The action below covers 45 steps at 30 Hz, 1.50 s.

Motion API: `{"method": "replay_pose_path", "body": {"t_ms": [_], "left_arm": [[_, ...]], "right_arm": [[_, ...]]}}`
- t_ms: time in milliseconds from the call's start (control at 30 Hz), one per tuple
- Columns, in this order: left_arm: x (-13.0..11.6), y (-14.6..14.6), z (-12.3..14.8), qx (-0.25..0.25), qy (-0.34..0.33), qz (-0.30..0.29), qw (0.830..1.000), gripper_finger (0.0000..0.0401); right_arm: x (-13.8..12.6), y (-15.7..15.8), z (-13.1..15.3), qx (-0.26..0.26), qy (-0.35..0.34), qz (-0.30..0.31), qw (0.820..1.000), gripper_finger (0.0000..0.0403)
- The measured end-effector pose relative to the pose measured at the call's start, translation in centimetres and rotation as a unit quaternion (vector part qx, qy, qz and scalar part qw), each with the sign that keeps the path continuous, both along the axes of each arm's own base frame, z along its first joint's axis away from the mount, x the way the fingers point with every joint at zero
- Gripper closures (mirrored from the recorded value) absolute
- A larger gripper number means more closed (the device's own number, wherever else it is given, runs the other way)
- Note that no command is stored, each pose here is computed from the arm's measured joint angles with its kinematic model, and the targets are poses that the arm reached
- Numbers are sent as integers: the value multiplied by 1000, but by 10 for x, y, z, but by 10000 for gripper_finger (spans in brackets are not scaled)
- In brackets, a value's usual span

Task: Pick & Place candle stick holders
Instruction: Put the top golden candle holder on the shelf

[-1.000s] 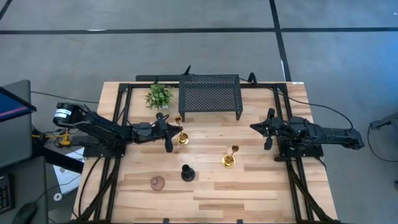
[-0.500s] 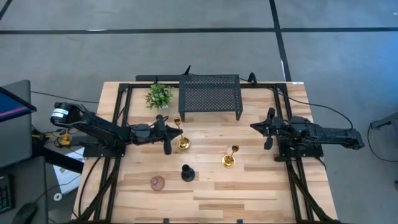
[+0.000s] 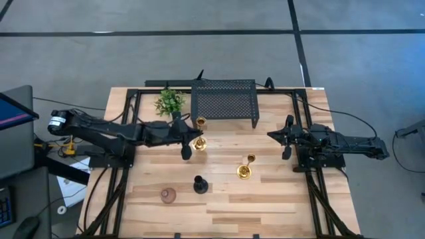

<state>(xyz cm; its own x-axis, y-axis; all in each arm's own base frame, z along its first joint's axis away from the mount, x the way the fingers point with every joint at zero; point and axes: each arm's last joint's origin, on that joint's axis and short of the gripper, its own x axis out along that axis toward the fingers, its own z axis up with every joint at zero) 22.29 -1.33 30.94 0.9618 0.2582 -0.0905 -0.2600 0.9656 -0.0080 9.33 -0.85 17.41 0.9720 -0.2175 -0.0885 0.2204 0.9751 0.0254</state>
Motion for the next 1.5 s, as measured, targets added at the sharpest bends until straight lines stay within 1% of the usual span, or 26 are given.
{"method": "replay_pose_path", "body": {"t_ms": [133,233,300,500,600,767,933,1133,1267,1500], "left_arm": [[0,12,29,28,-15,25,999,384],[-2,28,45,29,-21,60,998,384],[-4,40,55,29,-30,70,997,384],[-6,75,75,32,-52,76,995,384],[-3,93,78,31,-51,83,995,384],[9,119,80,22,-52,77,995,384],[20,148,74,19,-42,96,994,384],[28,179,66,17,-62,120,991,384],[33,192,58,13,-66,124,990,384],[40,205,45,5,-55,131,990,384]], "right_arm": [[0,0,0,0,0,0,1000,403],[0,0,0,0,0,0,1000,403],[0,0,0,0,0,0,1000,403],[0,0,0,0,-1,0,1000,403],[0,0,0,0,-2,0,1000,403],[0,0,1,-8,-2,-2,1000,403],[0,0,1,-8,-2,-2,1000,403],[0,0,1,-8,-2,-2,1000,403],[0,0,1,-8,-2,-2,1000,403],[0,0,1,-8,-2,-2,1000,403]]}}
